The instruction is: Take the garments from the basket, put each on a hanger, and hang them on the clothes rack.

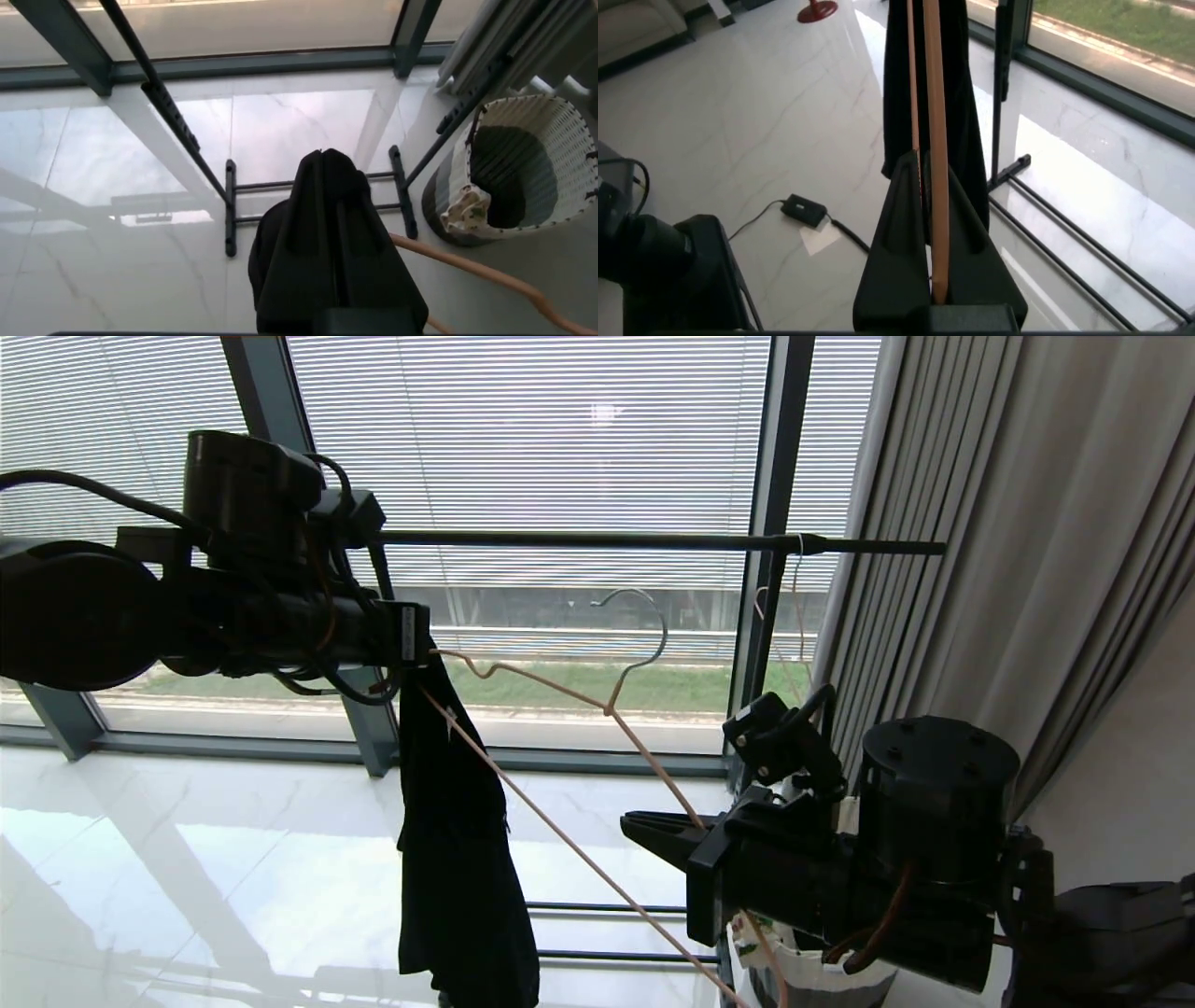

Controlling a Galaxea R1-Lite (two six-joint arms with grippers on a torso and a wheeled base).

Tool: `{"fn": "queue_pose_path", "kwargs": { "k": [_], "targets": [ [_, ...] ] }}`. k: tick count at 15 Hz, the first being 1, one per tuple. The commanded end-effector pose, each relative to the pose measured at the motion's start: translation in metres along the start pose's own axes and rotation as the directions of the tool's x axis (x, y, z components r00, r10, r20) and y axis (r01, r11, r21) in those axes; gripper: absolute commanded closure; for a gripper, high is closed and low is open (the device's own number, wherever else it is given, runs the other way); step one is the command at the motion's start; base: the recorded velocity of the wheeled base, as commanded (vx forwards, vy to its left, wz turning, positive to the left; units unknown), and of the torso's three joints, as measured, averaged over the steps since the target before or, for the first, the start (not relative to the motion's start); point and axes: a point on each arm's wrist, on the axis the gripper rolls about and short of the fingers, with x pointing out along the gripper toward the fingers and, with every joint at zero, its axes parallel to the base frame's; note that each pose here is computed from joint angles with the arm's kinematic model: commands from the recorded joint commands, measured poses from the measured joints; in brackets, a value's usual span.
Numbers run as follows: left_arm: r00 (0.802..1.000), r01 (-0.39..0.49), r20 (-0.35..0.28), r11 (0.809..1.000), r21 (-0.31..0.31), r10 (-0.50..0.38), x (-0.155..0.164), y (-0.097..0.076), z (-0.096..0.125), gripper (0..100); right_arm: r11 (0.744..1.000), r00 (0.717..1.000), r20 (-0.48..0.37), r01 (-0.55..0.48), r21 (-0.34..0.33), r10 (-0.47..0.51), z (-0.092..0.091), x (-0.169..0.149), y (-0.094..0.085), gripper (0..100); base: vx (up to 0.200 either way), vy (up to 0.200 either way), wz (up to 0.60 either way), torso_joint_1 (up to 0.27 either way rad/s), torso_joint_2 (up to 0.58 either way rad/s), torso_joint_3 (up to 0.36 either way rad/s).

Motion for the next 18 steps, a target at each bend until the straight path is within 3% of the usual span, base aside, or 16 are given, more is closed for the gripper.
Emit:
{"fn": "queue_pose_path", "kwargs": {
  "k": [1, 4, 7, 9, 14, 18],
  "targets": [
    [1.0, 0.014, -0.009, 1.0, -0.003, -0.015, 0.003, -0.011, -0.002, 100, 1.0, 1.0, 0.001, -0.005, -0.002, 0.005, 0.0, 0.006, 0.0, 100, 0.0, 0.0, 0.0, 0.0, 0.0, 0.0],
    [1.0, -0.012, -0.016, 1.0, 0.003, 0.012, 0.005, -0.02, -0.004, 100, 0.999, 0.999, -0.015, 0.052, 0.003, -0.052, -0.008, 0.012, -0.005, 100, 0.0, 0.0, 0.0, 0.0, 0.0, 0.0],
    [1.0, -0.012, -0.009, 0.999, -0.049, 0.012, 0.002, -0.03, -0.003, 100, 0.997, 0.997, -0.032, 0.076, 0.008, -0.075, -0.014, 0.018, -0.008, 100, 0.0, 0.0, 0.0, 0.0, 0.0, 0.0],
    [0.999, 0.04, -0.002, 0.995, -0.094, -0.04, -0.005, -0.048, -0.004, 100, 0.997, 0.997, -0.024, 0.073, 0.009, -0.073, -0.012, 0.026, -0.009, 100, 0.0, 0.0, 0.0, 0.0, 0.0, 0.0],
    [0.984, 0.179, -0.003, 0.978, -0.111, -0.18, -0.02, -0.096, -0.009, 100, 0.998, 0.998, 0.011, 0.065, 0.008, -0.066, -0.005, 0.045, -0.01, 100, 0.0, 0.0, 0.0, 0.0, 0.0, 0.0],
    [0.974, 0.224, 0.0, 0.97, -0.097, -0.225, -0.036, -0.107, -0.014, 100, 0.996, 0.997, 0.003, 0.083, 0.011, -0.083, -0.007, 0.047, -0.016, 100, 0.0, 0.0, 0.0, 0.0, 0.0, 0.0]
  ]
}}
